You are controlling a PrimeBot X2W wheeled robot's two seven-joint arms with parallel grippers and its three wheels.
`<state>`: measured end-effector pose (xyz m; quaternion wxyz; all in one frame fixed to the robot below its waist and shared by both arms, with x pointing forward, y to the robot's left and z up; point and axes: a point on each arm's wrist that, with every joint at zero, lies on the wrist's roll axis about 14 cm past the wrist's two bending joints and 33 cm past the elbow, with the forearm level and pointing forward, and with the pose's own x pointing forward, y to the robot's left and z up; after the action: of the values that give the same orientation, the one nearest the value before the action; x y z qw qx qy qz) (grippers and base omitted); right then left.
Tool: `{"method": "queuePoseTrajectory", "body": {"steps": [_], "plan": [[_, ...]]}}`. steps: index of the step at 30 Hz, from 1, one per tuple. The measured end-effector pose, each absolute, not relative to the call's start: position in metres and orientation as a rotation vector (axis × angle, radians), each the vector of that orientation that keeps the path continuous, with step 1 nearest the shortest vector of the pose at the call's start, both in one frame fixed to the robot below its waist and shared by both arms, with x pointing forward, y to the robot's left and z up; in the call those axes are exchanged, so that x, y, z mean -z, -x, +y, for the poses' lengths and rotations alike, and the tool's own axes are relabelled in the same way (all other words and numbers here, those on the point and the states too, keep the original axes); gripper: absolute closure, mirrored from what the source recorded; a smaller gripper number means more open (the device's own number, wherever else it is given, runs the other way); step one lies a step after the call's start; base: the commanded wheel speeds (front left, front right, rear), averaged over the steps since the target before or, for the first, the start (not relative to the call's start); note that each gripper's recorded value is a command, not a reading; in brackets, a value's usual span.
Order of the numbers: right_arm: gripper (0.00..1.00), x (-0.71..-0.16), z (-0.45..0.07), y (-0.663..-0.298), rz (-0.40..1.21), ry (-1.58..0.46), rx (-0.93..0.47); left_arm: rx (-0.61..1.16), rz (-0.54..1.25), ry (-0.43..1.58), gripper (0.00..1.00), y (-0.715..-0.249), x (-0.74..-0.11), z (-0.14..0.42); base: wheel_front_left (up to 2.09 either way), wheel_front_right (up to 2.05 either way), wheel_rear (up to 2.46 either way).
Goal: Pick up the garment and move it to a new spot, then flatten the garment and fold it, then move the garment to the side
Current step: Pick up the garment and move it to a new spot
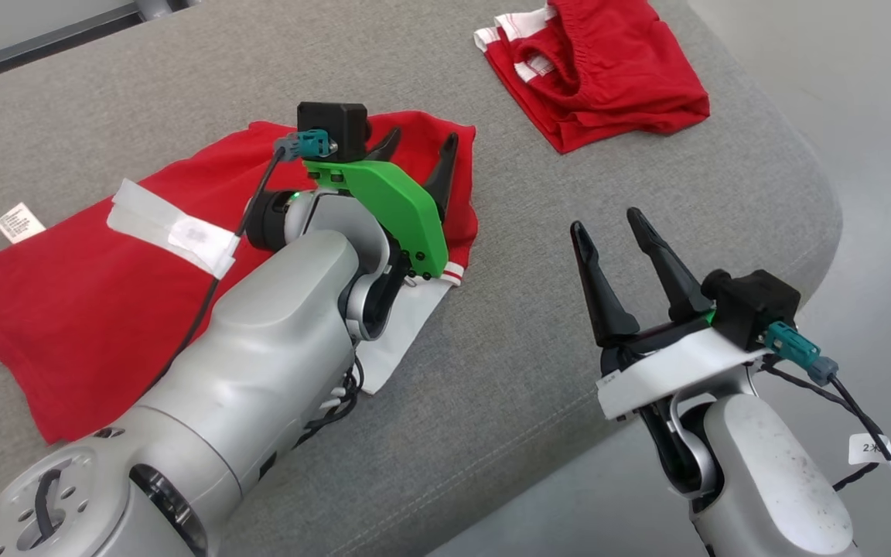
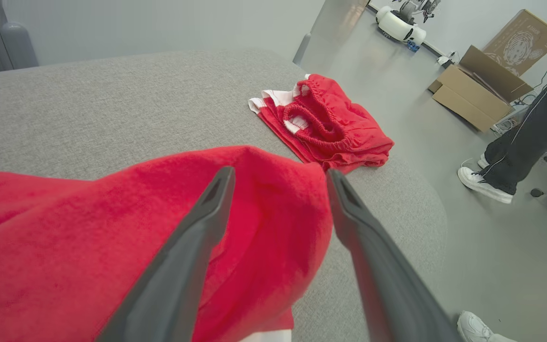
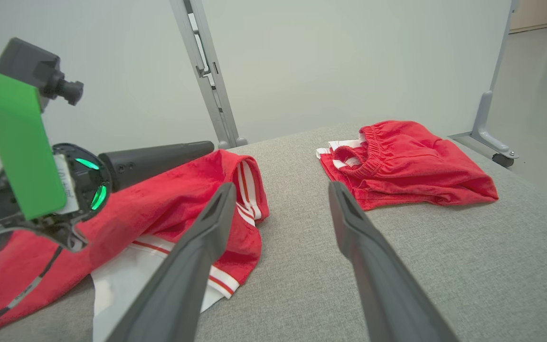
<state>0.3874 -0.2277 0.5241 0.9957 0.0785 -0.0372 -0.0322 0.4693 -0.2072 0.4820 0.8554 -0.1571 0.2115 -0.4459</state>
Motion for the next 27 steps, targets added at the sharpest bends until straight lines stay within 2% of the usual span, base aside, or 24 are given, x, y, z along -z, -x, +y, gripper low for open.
{"method": "queuePoseTrajectory", "body": {"steps": [10, 19, 27], "plan": [[0.00, -0.520, -0.225, -0.397, -0.061, -0.133, 0.058, 0.913, 0.306, 0.326, 0.00, -0.474, -0.512, -0.172, 0.00, 0.00, 0.00], [0.00, -0.520, -0.207, -0.402, -0.053, -0.143, 0.011, 0.659, 0.220, 0.317, 0.00, -0.497, -0.515, -0.076, 0.00, 0.00, 0.00], [0.00, -0.528, -0.178, -0.407, -0.065, -0.162, -0.071, 0.436, 0.147, 0.307, 0.00, -0.472, -0.505, 0.022, 0.00, 0.00, 0.00]]}}
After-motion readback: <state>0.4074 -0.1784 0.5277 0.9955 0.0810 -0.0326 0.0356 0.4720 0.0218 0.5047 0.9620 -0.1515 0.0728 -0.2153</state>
